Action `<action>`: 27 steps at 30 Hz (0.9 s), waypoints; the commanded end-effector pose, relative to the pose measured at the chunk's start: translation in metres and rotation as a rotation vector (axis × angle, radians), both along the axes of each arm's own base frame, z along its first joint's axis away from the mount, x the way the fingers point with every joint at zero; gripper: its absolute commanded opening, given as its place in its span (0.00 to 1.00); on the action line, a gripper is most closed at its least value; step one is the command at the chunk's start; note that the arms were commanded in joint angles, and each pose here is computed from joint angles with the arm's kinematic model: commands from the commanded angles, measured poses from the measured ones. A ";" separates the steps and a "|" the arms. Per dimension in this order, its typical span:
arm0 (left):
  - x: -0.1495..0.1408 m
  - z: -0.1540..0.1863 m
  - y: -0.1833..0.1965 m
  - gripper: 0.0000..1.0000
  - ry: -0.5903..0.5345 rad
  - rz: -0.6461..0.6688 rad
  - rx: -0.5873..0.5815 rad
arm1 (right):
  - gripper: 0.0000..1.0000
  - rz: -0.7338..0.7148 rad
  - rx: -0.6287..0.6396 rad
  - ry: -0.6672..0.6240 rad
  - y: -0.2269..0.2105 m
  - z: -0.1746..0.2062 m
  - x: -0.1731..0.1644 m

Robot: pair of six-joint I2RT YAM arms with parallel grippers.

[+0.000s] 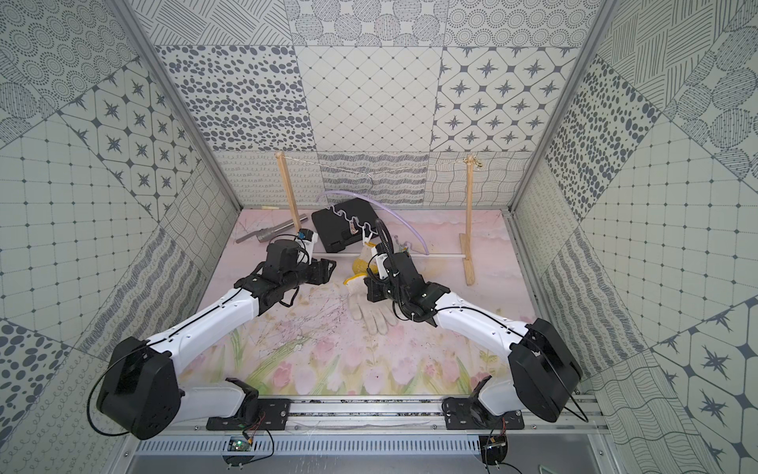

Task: Clip the gloves onto a hanger to dry
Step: Pick up the glove from the center of the board.

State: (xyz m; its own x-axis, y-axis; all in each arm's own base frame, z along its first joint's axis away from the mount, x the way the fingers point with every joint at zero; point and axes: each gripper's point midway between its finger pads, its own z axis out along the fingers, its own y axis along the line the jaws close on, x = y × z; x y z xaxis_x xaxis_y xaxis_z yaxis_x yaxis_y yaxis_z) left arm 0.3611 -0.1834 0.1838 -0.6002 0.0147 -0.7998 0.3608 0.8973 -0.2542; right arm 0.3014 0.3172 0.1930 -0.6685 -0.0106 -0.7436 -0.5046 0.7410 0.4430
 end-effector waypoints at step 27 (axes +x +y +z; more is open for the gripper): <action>-0.082 0.075 -0.044 0.82 -0.338 -0.508 -0.287 | 0.00 0.022 0.086 -0.173 0.009 0.072 0.016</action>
